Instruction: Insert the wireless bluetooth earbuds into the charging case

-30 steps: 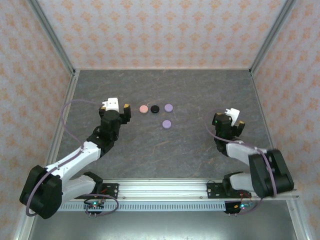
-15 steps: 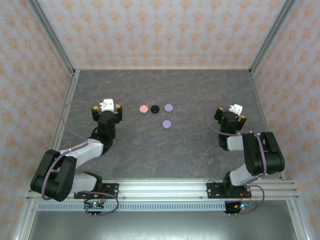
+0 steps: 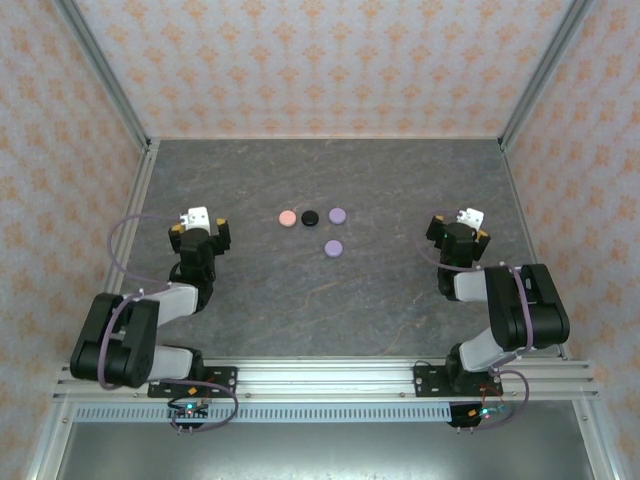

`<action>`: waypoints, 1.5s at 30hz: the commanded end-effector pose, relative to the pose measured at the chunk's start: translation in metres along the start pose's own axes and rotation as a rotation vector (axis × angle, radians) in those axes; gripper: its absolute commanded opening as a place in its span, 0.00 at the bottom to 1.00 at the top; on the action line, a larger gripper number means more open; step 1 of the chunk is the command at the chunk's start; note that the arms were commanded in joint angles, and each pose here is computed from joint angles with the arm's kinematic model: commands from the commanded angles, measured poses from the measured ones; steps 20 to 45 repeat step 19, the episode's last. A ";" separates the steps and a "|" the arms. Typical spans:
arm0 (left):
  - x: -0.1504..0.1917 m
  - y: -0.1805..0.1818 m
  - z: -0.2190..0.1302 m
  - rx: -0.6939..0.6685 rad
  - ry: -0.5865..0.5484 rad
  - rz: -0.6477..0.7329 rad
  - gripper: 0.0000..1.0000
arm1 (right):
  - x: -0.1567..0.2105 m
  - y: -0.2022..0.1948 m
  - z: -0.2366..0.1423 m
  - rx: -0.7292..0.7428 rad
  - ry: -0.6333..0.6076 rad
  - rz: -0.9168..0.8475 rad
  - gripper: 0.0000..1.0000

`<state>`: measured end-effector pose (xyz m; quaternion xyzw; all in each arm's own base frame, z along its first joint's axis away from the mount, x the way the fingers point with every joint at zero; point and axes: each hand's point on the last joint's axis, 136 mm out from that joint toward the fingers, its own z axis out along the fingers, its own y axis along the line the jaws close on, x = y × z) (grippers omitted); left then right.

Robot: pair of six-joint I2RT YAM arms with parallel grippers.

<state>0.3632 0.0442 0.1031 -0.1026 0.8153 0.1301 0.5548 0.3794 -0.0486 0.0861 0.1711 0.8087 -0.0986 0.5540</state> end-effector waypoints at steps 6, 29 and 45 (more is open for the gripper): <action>-0.003 -0.007 0.020 0.042 -0.004 -0.080 0.94 | -0.008 0.003 0.001 -0.006 -0.013 0.020 0.99; -0.002 -0.018 0.022 0.054 0.021 -0.019 1.00 | -0.007 0.003 0.001 -0.005 -0.009 0.018 0.99; -0.002 -0.018 0.022 0.054 0.021 -0.019 1.00 | -0.007 0.003 0.001 -0.005 -0.009 0.018 0.99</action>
